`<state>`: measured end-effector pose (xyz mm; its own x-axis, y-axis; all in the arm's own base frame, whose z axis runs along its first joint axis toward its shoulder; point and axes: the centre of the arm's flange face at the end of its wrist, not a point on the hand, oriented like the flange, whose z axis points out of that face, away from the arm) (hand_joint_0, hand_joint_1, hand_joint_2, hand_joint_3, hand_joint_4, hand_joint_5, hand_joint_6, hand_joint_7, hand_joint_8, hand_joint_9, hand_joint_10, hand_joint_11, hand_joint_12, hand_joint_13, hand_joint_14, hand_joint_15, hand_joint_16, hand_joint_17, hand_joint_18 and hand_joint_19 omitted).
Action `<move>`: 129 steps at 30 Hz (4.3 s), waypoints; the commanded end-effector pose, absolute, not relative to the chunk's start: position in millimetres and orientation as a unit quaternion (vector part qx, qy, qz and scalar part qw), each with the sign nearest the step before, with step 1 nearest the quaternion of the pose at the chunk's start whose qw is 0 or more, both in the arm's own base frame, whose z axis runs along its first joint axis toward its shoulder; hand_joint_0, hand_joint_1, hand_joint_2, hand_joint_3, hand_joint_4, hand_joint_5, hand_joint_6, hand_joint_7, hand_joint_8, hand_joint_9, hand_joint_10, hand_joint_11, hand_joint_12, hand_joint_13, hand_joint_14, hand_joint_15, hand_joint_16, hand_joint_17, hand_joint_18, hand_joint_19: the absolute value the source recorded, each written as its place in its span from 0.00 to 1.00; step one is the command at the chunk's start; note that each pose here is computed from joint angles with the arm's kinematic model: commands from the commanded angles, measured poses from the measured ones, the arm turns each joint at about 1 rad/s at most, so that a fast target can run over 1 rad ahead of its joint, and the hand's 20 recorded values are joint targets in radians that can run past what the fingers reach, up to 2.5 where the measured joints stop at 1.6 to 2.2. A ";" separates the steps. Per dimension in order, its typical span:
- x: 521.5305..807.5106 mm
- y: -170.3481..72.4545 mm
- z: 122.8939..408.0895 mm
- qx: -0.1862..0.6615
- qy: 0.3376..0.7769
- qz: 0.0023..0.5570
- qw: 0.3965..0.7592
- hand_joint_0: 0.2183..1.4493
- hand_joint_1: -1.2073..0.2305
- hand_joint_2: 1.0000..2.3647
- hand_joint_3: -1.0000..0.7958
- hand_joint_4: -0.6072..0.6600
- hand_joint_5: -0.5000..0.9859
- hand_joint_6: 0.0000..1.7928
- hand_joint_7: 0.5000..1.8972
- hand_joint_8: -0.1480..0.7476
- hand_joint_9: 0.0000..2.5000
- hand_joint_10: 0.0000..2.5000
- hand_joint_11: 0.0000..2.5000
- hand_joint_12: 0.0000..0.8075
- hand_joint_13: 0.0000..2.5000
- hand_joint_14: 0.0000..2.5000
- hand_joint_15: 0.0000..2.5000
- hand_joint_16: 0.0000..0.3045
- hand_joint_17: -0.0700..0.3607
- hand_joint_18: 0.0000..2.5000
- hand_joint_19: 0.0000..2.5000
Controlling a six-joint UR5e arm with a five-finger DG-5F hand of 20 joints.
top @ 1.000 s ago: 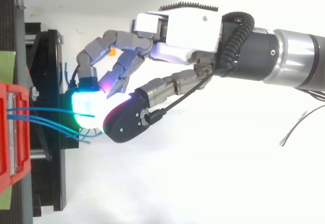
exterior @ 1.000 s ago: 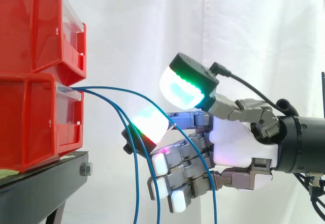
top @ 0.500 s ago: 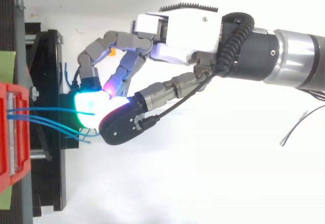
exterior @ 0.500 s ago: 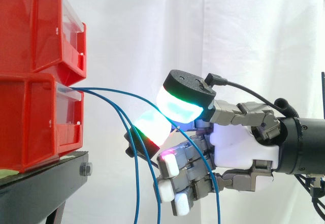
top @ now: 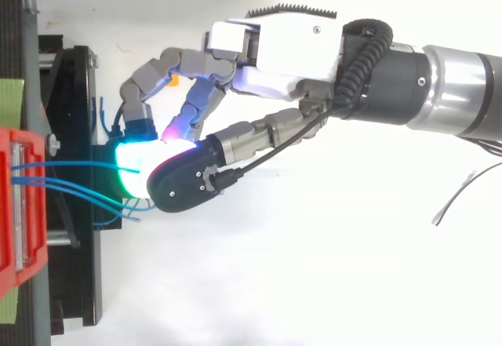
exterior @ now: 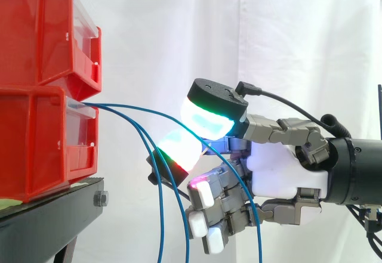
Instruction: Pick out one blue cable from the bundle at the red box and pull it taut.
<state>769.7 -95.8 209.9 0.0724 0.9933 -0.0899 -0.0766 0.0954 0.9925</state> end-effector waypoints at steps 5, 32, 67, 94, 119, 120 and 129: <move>769.8 -95.9 210.0 0.473 0.484 0.478 0.560 0.29 0.44 0.01 0.53 0.46 0.25 0.51 0.45 0.58 0.46 0.01 0.28 0.52 0.42 0.01 0.21 0.20 0.48 0.39 0.20; 769.5 -96.0 209.6 0.475 0.484 0.478 0.558 0.23 0.51 0.00 0.28 0.53 0.24 0.43 0.38 0.52 0.43 0.01 0.27 0.48 0.40 0.01 0.22 0.17 0.44 0.36 0.22; 769.5 -95.9 209.6 0.474 0.484 0.478 0.558 0.29 0.52 0.01 0.45 0.46 0.22 0.50 0.36 0.52 0.45 0.01 0.28 0.49 0.42 0.01 0.23 0.18 0.45 0.37 0.22; 769.4 -95.9 210.8 0.474 0.484 0.479 0.558 0.30 0.55 0.01 0.45 0.50 0.23 0.47 0.36 0.53 0.46 0.01 0.28 0.49 0.42 0.01 0.23 0.18 0.45 0.37 0.23; 768.9 -97.1 209.1 0.476 0.485 0.477 0.557 0.23 0.54 0.00 0.29 0.51 0.24 0.45 0.40 0.52 0.45 0.01 0.28 0.48 0.41 0.01 0.23 0.18 0.44 0.36 0.23; 768.9 -97.1 209.1 0.476 0.485 0.477 0.557 0.23 0.54 0.00 0.29 0.51 0.24 0.45 0.39 0.52 0.45 0.01 0.28 0.48 0.41 0.01 0.23 0.18 0.45 0.36 0.23; 769.1 -97.1 209.3 0.475 0.485 0.477 0.558 0.28 0.59 0.00 0.31 0.49 0.24 0.44 0.40 0.50 0.45 0.01 0.28 0.45 0.41 0.01 0.24 0.16 0.42 0.35 0.25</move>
